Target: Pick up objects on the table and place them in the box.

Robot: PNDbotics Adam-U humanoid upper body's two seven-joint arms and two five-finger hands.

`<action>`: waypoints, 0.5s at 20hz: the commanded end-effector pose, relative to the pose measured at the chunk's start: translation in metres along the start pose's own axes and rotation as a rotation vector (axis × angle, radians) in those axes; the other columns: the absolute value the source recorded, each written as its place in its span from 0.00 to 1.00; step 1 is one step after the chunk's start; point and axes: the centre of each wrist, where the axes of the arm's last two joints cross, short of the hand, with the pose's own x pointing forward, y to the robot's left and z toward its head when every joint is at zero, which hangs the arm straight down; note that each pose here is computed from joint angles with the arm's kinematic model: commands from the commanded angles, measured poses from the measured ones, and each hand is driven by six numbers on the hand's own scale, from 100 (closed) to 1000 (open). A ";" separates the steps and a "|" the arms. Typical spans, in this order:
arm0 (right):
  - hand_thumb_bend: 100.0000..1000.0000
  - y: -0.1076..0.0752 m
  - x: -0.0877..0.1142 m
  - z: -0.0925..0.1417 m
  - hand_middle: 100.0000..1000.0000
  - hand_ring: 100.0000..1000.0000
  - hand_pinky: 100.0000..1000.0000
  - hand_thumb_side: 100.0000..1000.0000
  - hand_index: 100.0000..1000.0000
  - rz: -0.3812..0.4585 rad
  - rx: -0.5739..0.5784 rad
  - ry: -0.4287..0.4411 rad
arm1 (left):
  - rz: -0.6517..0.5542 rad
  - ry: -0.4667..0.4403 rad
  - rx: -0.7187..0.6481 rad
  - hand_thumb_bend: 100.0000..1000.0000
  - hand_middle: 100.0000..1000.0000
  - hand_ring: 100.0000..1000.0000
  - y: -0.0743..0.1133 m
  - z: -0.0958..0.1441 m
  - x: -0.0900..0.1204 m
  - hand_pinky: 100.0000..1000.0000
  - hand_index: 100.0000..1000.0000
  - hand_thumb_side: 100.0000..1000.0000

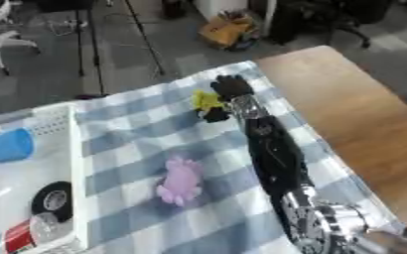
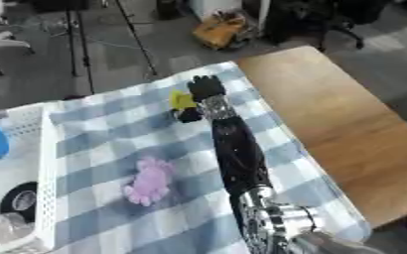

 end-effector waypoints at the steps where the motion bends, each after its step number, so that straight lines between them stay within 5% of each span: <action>1: 0.42 -0.012 -0.014 -0.002 1.00 1.00 1.00 0.90 0.99 0.033 -0.024 0.053 | -0.007 -0.027 -0.008 0.31 0.67 0.60 0.001 -0.003 0.005 0.45 0.68 0.91; 5: 0.43 -0.001 -0.011 -0.001 1.00 1.00 0.99 0.94 0.99 0.028 0.025 0.052 | -0.005 -0.028 -0.012 0.30 0.67 0.60 0.000 -0.004 0.005 0.45 0.68 0.91; 6: 0.43 0.003 -0.010 -0.001 0.97 0.92 0.89 0.94 0.97 0.019 0.044 0.045 | -0.006 -0.028 -0.012 0.30 0.67 0.60 0.000 -0.004 0.005 0.45 0.68 0.91; 7: 0.43 0.006 -0.009 -0.001 0.97 0.92 0.89 0.94 0.97 0.009 0.062 0.039 | -0.006 -0.028 -0.012 0.30 0.67 0.60 0.001 -0.004 0.005 0.45 0.68 0.91; 8: 0.41 0.008 -0.007 -0.001 0.90 0.77 0.70 0.85 0.93 0.000 0.075 0.033 | -0.006 -0.028 -0.012 0.30 0.67 0.60 0.001 -0.004 0.005 0.45 0.68 0.91; 9: 0.40 0.011 -0.006 -0.001 0.87 0.72 0.62 0.77 0.92 -0.014 0.090 0.026 | -0.006 -0.027 -0.013 0.30 0.67 0.60 0.001 -0.004 0.005 0.45 0.68 0.91; 10: 0.39 0.013 -0.005 -0.001 0.80 0.59 0.45 0.61 0.87 -0.025 0.102 0.020 | -0.006 -0.027 -0.014 0.30 0.67 0.60 0.001 -0.004 0.005 0.45 0.68 0.91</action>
